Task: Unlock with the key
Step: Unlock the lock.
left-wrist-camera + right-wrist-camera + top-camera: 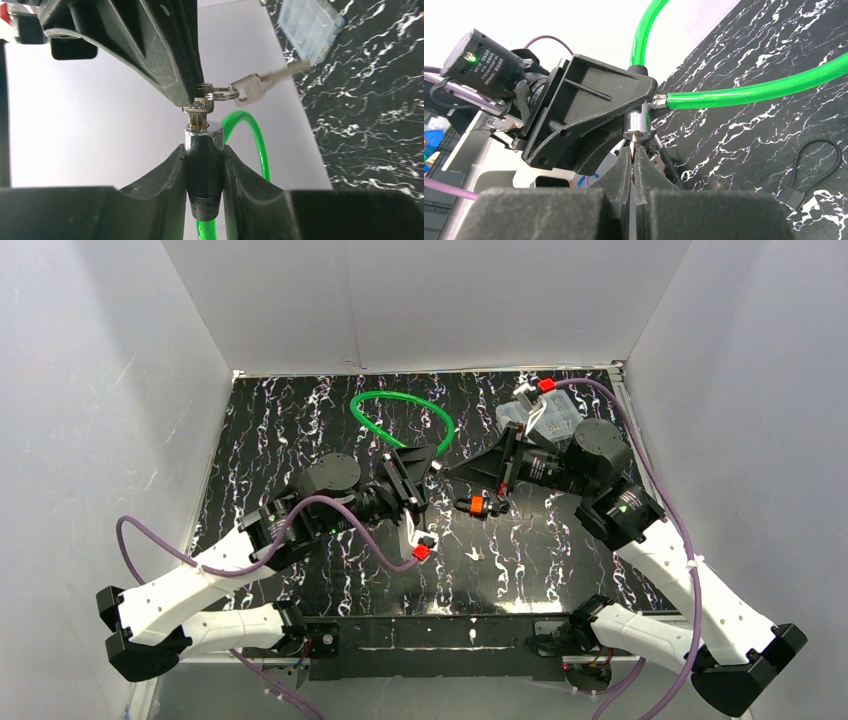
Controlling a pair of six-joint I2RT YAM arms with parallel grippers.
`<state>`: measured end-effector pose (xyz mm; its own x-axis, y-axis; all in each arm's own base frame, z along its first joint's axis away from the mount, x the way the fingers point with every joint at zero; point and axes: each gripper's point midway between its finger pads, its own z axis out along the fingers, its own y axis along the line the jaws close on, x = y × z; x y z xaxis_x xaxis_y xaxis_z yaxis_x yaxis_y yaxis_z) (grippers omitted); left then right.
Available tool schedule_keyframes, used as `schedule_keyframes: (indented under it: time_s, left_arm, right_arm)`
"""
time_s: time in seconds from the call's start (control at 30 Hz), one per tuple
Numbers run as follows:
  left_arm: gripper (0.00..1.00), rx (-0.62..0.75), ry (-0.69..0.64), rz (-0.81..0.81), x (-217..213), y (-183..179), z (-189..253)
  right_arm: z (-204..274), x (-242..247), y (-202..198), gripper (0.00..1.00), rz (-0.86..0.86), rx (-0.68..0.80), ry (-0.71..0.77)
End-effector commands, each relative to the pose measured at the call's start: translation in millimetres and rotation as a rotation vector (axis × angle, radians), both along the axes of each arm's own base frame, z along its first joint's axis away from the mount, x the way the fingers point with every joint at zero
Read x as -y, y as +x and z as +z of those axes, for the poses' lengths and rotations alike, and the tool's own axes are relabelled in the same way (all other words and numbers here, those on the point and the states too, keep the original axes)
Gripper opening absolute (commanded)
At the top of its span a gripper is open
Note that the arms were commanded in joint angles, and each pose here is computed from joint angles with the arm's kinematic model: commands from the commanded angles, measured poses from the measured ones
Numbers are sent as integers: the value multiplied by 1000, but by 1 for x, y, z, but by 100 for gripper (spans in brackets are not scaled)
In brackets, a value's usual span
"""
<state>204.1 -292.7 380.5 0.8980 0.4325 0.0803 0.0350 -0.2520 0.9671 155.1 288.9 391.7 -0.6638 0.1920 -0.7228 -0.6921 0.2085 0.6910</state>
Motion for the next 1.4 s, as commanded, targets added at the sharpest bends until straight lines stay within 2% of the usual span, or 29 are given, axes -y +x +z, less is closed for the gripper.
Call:
schedule_keyframes:
  time_s: [0.0,0.5,0.9,0.97,1.17,1.37]
  left_arm:
    - [0,172,-55,-85,13,-13,29]
    - [0,240,-29,-101,10,-17,24]
    - [0,78,-74,-56,6,-19,20]
    - [0,42,-85,-49,5,-19,20]
    - [0,-93,-116,-27,0,-24,19]
    - [0,-358,-225,0,-4,-35,43]
  right_arm:
    - [33,0,-6,1,33,46,121]
    - [39,5,-7,2,36,17,160]
    - [56,25,-4,68,-40,98,121]
    - [62,28,-3,73,-49,108,119]
    - [77,40,0,78,-92,167,111]
    - [91,61,6,82,-181,286,78]
